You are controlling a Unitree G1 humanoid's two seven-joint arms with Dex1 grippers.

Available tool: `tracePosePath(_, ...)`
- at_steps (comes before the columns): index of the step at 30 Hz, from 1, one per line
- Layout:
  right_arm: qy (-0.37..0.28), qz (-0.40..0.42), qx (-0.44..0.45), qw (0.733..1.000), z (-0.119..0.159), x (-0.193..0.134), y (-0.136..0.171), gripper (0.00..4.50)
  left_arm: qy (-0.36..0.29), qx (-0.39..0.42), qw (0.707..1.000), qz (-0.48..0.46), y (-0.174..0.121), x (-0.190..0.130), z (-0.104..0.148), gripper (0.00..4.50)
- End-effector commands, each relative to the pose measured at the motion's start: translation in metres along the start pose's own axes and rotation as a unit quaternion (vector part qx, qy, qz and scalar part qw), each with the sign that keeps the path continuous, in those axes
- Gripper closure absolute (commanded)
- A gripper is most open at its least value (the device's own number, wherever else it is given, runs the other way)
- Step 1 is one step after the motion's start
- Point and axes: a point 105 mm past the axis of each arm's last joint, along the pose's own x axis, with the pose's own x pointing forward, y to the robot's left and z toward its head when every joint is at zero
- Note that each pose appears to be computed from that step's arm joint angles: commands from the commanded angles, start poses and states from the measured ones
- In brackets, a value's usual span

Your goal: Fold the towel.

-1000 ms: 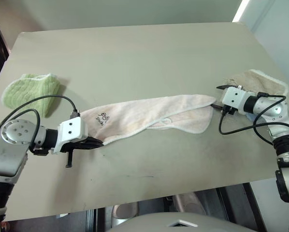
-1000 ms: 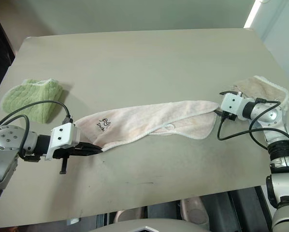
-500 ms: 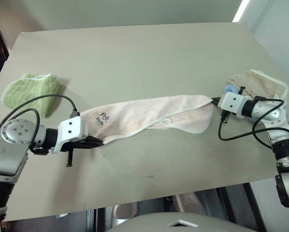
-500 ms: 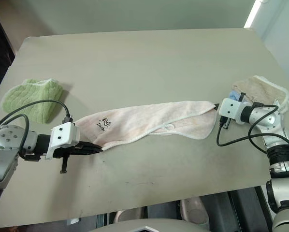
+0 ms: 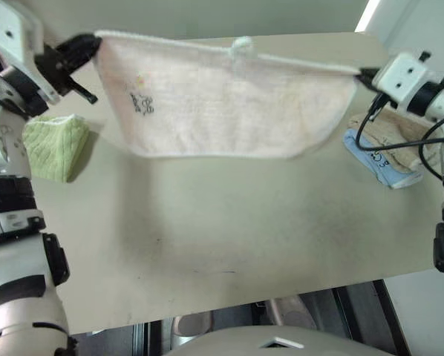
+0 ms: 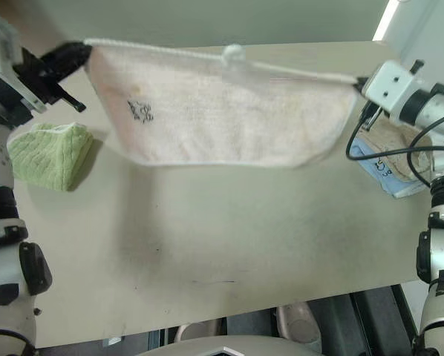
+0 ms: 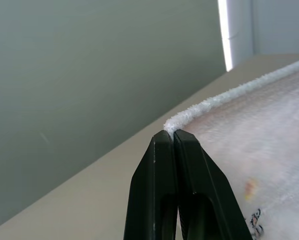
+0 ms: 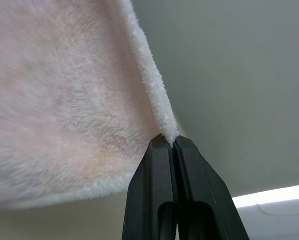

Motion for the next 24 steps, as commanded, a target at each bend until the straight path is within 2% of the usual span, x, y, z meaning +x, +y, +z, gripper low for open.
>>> tracePosePath(1, -0.027, -0.039, -0.001, 0.999, 0.015, -0.017, -0.037, 4.47, -0.038, 0.012, 0.999, 0.035, 0.026, -0.013, 0.025, 4.50)
tracePosePath(4, -0.060, -0.025, 0.015, 0.998, 0.029, -0.028, -0.043, 4.47, -0.036, -0.004, 0.999, -0.005, 0.021, -0.026, 0.026, 4.50)
tracePosePath(6, -0.074, 0.008, 0.039, 0.996, 0.032, -0.034, -0.036, 4.47, -0.025, -0.018, 0.999, -0.044, 0.012, -0.037, 0.023, 4.50)
tracePosePath(11, -0.069, 0.163, 0.102, 0.979, 0.028, -0.055, 0.036, 4.47, 0.052, -0.064, 0.987, -0.137, -0.024, -0.074, -0.002, 4.50)
tracePosePath(13, -0.048, 0.257, 0.147, 0.954, 0.025, -0.073, 0.085, 4.47, 0.106, -0.082, 0.976, -0.172, -0.044, -0.095, -0.019, 4.50)
tracePosePath(15, -0.041, 0.314, 0.180, 0.931, 0.030, -0.087, 0.115, 4.47, 0.138, -0.095, 0.967, -0.193, -0.059, -0.109, -0.027, 4.50)
tracePosePath(18, -0.039, 0.355, 0.212, 0.910, 0.039, -0.099, 0.136, 4.47, 0.166, -0.109, 0.959, -0.205, -0.070, -0.122, -0.033, 4.50)
tracePosePath(24, -0.025, 0.393, 0.240, 0.887, 0.043, -0.108, 0.150, 4.47, 0.201, -0.123, 0.949, -0.212, -0.078, -0.135, -0.036, 4.50)
